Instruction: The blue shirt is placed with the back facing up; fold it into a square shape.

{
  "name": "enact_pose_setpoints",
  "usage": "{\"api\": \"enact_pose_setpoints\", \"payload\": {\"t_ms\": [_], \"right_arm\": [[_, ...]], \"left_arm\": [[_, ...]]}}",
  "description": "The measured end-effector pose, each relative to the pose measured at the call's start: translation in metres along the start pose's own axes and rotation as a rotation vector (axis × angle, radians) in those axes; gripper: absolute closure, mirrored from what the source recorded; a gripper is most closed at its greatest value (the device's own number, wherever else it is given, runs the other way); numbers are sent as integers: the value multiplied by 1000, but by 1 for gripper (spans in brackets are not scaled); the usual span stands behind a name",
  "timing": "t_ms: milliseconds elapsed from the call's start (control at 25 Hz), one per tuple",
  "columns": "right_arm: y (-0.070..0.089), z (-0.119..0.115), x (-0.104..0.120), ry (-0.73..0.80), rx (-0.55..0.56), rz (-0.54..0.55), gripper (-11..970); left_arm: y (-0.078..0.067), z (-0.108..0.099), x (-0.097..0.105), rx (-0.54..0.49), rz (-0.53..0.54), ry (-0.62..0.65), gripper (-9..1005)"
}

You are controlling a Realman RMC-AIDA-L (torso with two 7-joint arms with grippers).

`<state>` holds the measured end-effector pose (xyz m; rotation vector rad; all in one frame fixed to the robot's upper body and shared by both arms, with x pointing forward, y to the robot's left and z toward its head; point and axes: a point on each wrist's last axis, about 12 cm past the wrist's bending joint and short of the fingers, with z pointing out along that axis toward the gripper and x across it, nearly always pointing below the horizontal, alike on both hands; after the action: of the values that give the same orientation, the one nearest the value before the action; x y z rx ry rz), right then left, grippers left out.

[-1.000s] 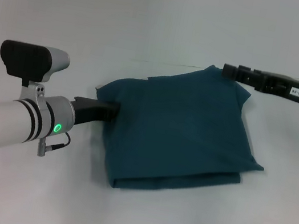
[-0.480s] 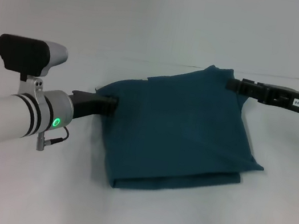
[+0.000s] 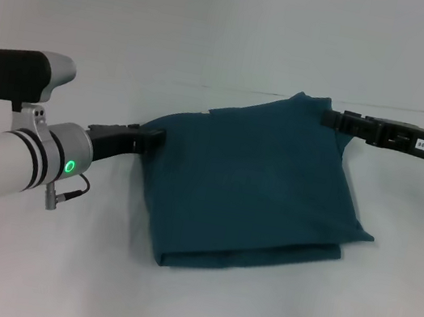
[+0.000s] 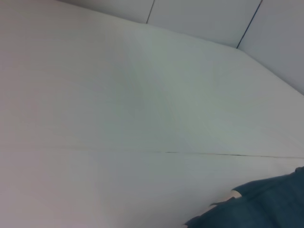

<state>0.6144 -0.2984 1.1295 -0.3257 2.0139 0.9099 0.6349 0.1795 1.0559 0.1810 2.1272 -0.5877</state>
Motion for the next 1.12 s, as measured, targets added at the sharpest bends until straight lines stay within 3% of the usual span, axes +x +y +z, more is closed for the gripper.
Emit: {"api": "enact_pose_setpoints", "payload": {"t_ms": [400,480,1120], "right_arm": [[2,3,0,0,-7,-2,320],[2,3,-1,0,-7,-4,320],[2,3,-1,-2,-7,-11,320]], "left_arm": [[-8,4,9,2,47,39,276],[-8,4,9,5,50,41,86],[-25,9,11,61,161,82,177]]}}
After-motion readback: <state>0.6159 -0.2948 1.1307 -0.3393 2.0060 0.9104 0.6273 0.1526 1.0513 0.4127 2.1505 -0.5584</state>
